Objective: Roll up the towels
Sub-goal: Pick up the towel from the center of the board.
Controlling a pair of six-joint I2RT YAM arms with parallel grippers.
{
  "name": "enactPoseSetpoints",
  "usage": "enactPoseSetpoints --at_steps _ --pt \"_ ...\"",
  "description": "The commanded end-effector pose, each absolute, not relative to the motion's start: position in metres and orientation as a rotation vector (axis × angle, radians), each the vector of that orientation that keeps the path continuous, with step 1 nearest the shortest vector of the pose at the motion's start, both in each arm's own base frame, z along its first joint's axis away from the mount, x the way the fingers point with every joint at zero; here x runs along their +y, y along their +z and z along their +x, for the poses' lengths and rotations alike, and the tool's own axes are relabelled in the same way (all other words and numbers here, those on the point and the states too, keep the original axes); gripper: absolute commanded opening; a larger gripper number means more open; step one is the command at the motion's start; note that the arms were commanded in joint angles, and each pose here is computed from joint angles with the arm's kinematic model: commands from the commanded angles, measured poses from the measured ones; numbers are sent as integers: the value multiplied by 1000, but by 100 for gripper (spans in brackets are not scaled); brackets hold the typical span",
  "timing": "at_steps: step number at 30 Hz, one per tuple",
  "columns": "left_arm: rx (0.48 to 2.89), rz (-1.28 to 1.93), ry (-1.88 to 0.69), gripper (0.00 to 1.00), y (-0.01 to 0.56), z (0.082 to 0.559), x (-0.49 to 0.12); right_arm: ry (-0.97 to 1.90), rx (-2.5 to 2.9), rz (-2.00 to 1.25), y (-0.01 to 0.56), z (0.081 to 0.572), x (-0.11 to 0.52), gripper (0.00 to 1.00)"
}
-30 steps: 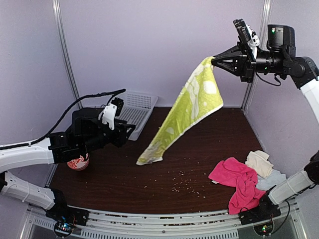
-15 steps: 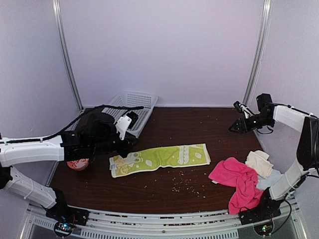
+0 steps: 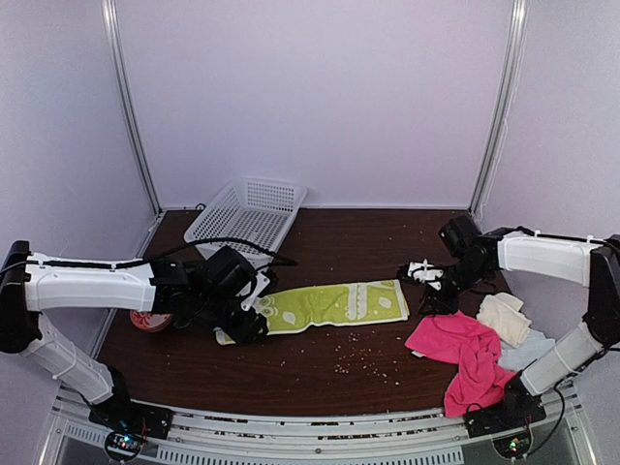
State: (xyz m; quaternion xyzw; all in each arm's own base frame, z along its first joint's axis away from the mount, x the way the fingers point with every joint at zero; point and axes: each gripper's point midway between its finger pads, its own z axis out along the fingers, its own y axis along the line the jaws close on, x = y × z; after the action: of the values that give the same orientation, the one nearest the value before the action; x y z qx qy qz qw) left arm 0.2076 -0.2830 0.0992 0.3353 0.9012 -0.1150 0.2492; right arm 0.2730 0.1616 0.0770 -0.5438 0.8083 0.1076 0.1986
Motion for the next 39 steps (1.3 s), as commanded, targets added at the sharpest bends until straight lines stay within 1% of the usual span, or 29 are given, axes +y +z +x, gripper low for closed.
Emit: enactPoseSetpoints --at_steps 1,3,6,9,12,18,20,23,25,27,30,31,32,36,39 --pt "2558 818 -196 51 82 202 -255 149 2198 -1633 69 284 171 29" --pt "2578 788 -165 50 76 200 -245 114 2180 -1670 63 284 178 29" --pt "2603 765 -163 49 71 193 -237 101 2139 -1732 57 281 188 35" --pt "2623 736 -136 50 65 191 -229 62 2130 -1756 50 286 194 37" --pt "2619 707 -103 52 64 193 -223 34 2150 -1744 43 295 196 36" --pt "2623 711 -100 52 61 193 -224 -39 2182 -1736 27 304 192 35" --pt "2628 716 -96 52 59 192 -223 -63 2192 -1744 21 304 188 30" --pt "2633 716 -81 51 55 192 -220 -77 2202 -1736 22 304 186 15" --pt "2634 721 -77 50 54 192 -221 -60 2187 -1712 37 306 189 9" --pt "2634 732 -77 49 53 192 -222 -6 2164 -1689 59 305 197 8" --pt "2625 747 -82 49 55 194 -225 88 2132 -1688 84 298 206 10" --pt "2620 750 -80 49 56 195 -225 109 2143 -1674 88 297 208 8" --pt "2616 752 -80 49 57 195 -226 137 2164 -1659 90 296 210 1" --pt "2607 755 -94 48 59 196 -228 213 2203 -1620 96 298 211 0" --pt "2604 773 -99 48 56 196 -229 189 2234 -1491 105 317 202 0"
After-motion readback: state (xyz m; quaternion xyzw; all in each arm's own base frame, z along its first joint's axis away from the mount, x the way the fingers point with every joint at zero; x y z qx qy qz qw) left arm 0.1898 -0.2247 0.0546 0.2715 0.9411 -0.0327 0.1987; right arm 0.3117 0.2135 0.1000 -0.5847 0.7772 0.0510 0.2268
